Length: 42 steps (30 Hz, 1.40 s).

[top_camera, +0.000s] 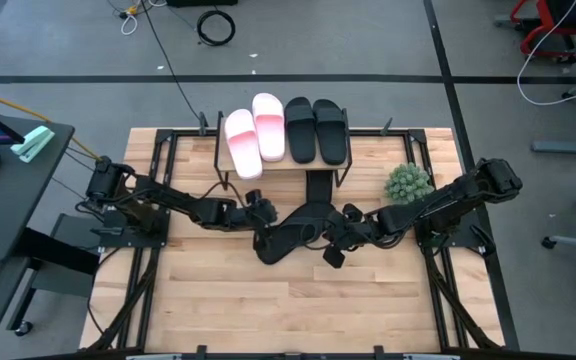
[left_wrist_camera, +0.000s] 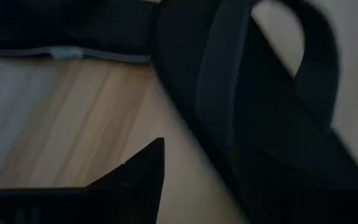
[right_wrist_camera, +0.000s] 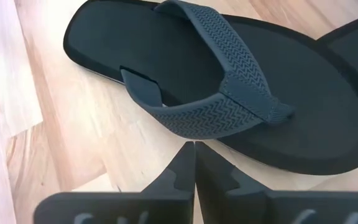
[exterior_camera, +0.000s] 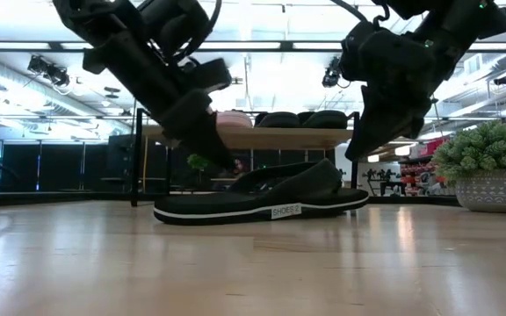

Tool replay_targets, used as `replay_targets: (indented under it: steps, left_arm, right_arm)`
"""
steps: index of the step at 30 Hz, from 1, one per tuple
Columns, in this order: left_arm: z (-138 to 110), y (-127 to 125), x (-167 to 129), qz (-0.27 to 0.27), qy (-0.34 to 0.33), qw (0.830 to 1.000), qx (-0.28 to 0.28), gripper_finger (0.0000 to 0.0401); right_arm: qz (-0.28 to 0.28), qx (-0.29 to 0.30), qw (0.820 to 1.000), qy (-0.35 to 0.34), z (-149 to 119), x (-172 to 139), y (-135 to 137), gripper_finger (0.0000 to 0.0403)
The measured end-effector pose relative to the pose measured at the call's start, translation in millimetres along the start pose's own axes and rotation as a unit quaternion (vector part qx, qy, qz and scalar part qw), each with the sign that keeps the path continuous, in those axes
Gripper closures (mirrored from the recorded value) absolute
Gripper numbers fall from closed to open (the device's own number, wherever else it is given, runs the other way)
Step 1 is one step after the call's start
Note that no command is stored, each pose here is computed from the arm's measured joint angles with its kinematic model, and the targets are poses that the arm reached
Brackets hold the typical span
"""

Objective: Pick and place slides into the shelf
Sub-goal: Put the left flip flop under the shelf

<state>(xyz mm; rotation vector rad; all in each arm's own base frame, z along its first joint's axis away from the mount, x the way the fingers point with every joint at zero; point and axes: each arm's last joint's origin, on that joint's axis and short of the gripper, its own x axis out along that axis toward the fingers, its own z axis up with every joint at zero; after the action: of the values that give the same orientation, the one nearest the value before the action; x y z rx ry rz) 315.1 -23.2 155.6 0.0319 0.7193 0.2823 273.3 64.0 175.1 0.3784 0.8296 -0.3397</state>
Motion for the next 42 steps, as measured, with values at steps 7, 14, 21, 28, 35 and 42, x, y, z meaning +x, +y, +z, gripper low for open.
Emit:
replay_targets:
  steps: [7,14,21,28,35,42]
  left_arm:
    - [8,-6,-2,-0.033,-0.039,0.999,-0.006,0.0217]
    - [-1,-10,14,-0.032,-0.032,0.999,-0.01,0.0226]
    - [-6,-11,32,-0.027,-0.05,0.998,0.005,0.0225]
    - [-4,2,36,-0.011,-0.049,0.999,-0.009,0.0261]
    - [-3,12,39,0.002,-0.047,0.998,-0.043,0.035]
    - [-2,-8,31,-0.03,-0.055,0.991,-0.119,0.0388]
  right_arm:
    - [-0.008,-0.007,1.0,-0.007,0,0,0,0.0391]
    - [-0.012,-0.009,1.0,-0.009,0,0,0,0.039]
    - [-0.013,-0.009,1.0,-0.008,0,0,-1,0.0389]
    - [-0.015,-0.009,1.0,-0.009,0,0,-1,0.039]
    - [-0.014,-0.009,1.0,-0.009,0,0,-1,0.0389]
    - [-0.015,-0.009,1.0,-0.008,0,0,-1,0.039]
